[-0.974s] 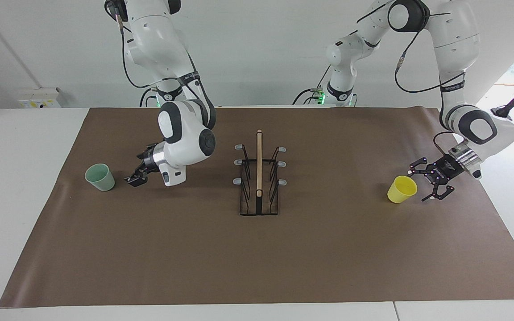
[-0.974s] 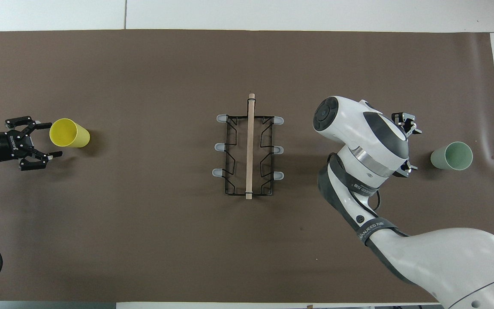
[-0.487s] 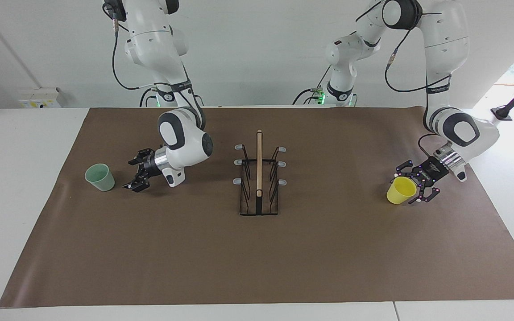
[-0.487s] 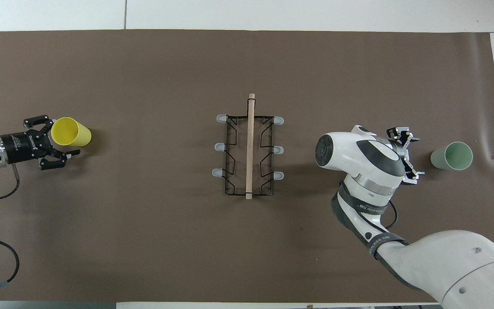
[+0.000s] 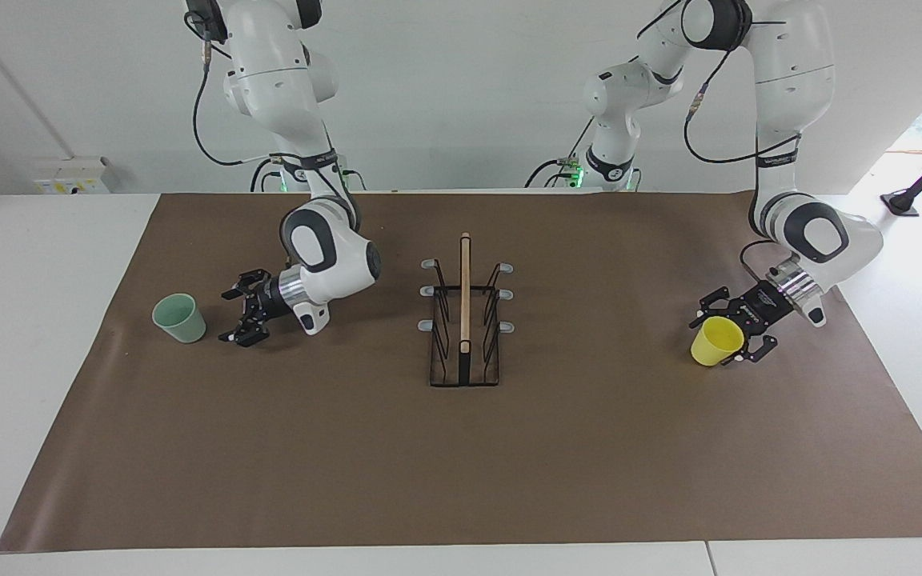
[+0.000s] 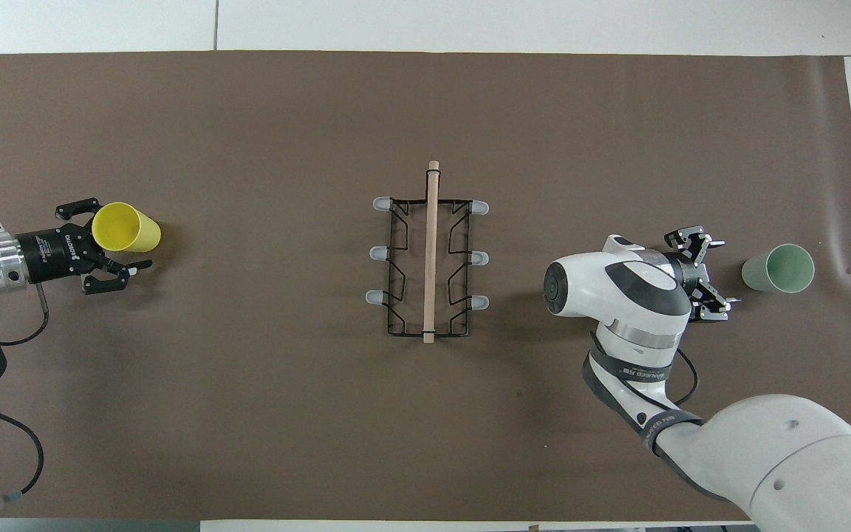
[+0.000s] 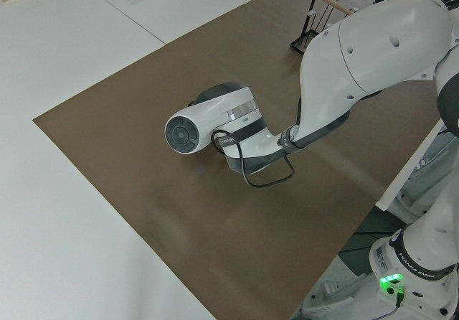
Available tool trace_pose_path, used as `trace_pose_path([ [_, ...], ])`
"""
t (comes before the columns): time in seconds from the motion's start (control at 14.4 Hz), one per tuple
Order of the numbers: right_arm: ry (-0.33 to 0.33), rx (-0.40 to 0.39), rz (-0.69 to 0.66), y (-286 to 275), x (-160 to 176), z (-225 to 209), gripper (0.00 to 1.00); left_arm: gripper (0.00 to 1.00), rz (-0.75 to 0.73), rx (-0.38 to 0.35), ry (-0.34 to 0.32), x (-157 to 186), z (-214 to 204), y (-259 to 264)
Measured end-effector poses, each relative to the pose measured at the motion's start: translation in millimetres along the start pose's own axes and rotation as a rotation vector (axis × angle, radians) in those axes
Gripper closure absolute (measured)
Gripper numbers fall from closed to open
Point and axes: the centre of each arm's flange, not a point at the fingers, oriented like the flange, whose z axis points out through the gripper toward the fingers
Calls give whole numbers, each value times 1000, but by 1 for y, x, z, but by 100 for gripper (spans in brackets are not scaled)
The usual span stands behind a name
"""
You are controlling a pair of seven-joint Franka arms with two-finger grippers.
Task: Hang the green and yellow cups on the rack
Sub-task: 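Grasp the yellow cup with the left gripper while the right gripper reaches the green cup, then lift the yellow cup with the left gripper while the right gripper grasps the green cup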
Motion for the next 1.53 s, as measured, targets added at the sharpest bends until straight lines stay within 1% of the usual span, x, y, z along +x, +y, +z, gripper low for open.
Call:
trace_pose_path([
  [0.07, -8, 6, 6, 0, -2, 9, 0, 0, 19, 4, 6, -5, 5, 0],
  [0.14, -7, 11, 17, 0, -3, 18, 0, 4, 39, 9, 11, -10, 11, 0],
  [0.21, 1, 14, 34, -1, -4, 24, 0, 4, 56, 14, 14, -15, 16, 0],
  [0.28, 5, 18, 54, -3, -4, 30, 0, 10, 70, 14, 16, -20, 18, 1],
  [0.35, 3, 20, 67, -4, -4, 33, 0, 25, 83, 9, 17, -24, 16, 3],
  [0.42, 0, 18, 72, -4, -3, 34, 0, 33, 94, 1, 17, -28, 14, 6],
  [0.56, -12, 1, 65, -4, -3, 34, 0, 34, 123, -15, 21, -39, 5, 14],
  [0.63, -19, -14, 59, -4, -2, 35, 0, 34, 162, -10, 43, -49, -1, 20],
  [0.7, -22, -28, 55, -3, -2, 36, 0, 34, 213, 13, 87, -65, -7, 26],
  [0.84, -32, -46, 57, -1, -4, 43, 0, 35, 297, 62, 193, -115, -14, 33],
  [1.11, -32, -45, 68, -2, -8, 58, 0, 35, 479, 149, 362, -222, -1, 7],
  [1.25, -31, -42, 68, -3, -7, 60, 0, 35, 587, 221, 463, -265, 12, -16],
  [1.39, -31, -34, 70, -4, -8, 64, 0, 35, 649, 267, 556, -305, 30, -43],
  [1.46, -31, -30, 71, -5, -9, 66, 0, 35, 686, 288, 610, -322, 43, -58],
  [1.53, -31, -24, 72, -6, -9, 69, 0, 35, 731, 307, 684, -344, 64, -79],
])
